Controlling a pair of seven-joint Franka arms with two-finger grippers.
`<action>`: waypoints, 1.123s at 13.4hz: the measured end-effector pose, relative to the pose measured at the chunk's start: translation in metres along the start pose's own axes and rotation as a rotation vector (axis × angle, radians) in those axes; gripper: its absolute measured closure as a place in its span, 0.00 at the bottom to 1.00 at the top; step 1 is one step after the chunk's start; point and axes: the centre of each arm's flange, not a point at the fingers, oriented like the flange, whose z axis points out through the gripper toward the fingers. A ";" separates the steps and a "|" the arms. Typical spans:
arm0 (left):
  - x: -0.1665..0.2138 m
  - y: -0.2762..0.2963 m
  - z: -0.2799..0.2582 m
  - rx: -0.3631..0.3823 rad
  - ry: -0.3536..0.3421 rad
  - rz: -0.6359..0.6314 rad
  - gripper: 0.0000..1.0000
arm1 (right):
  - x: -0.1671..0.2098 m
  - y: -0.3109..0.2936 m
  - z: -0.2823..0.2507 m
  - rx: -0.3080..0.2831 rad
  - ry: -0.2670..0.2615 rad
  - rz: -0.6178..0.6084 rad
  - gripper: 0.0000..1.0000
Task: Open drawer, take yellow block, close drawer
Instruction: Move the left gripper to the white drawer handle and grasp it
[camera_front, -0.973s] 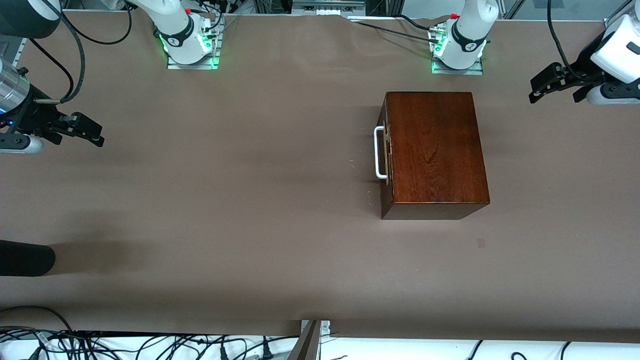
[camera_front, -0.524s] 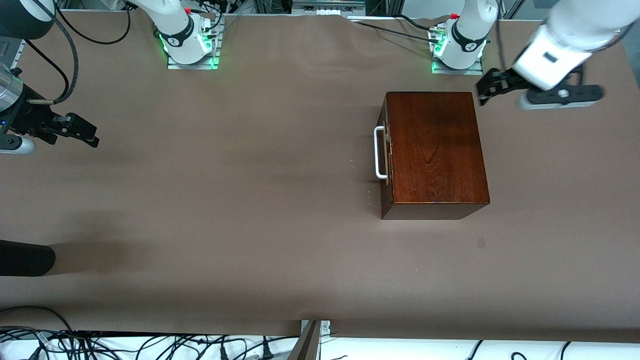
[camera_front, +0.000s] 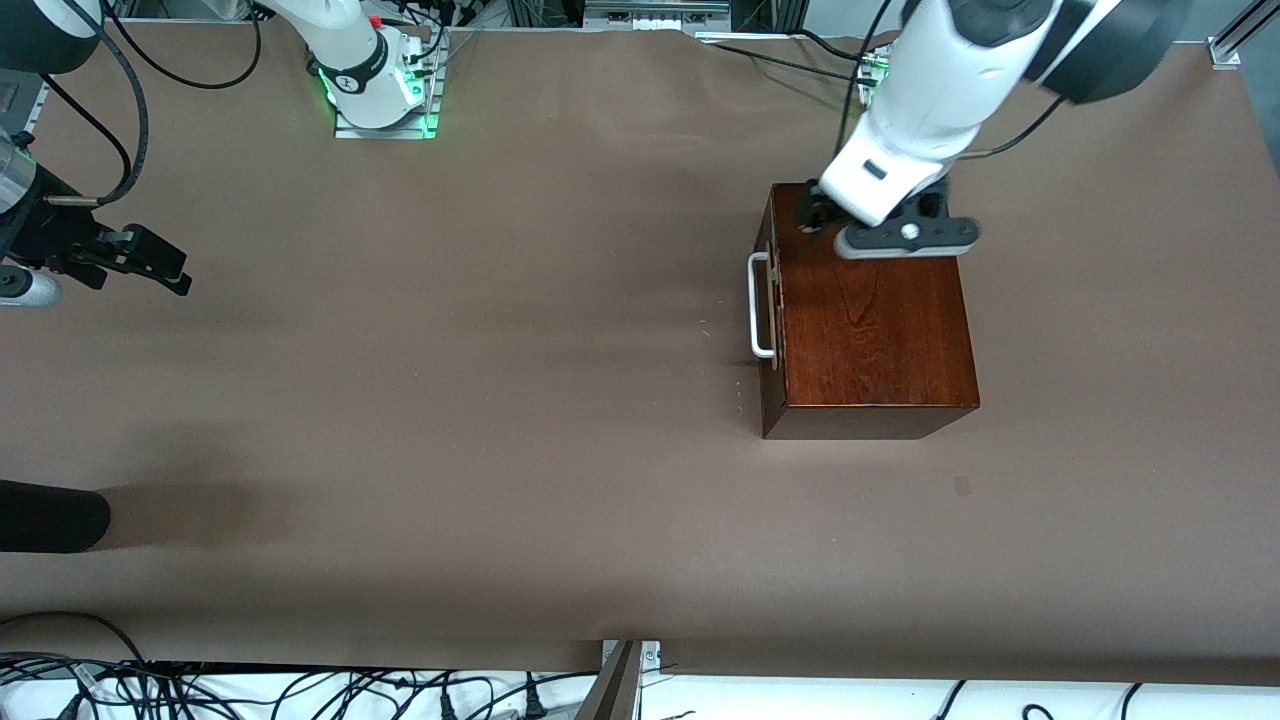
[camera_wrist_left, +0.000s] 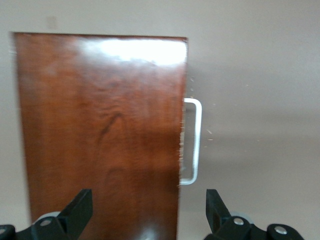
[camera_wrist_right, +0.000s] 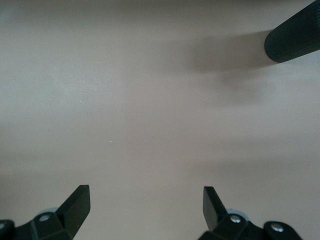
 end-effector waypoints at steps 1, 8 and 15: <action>0.002 0.015 0.016 -0.006 -0.005 0.001 0.00 | 0.000 0.000 -0.001 0.000 0.001 0.000 0.00; -0.031 0.129 0.126 0.094 0.028 0.018 0.00 | -0.005 -0.001 0.000 -0.002 -0.036 -0.026 0.00; -0.027 0.143 0.181 0.178 0.060 0.067 0.00 | -0.007 -0.002 0.000 -0.003 -0.052 -0.033 0.00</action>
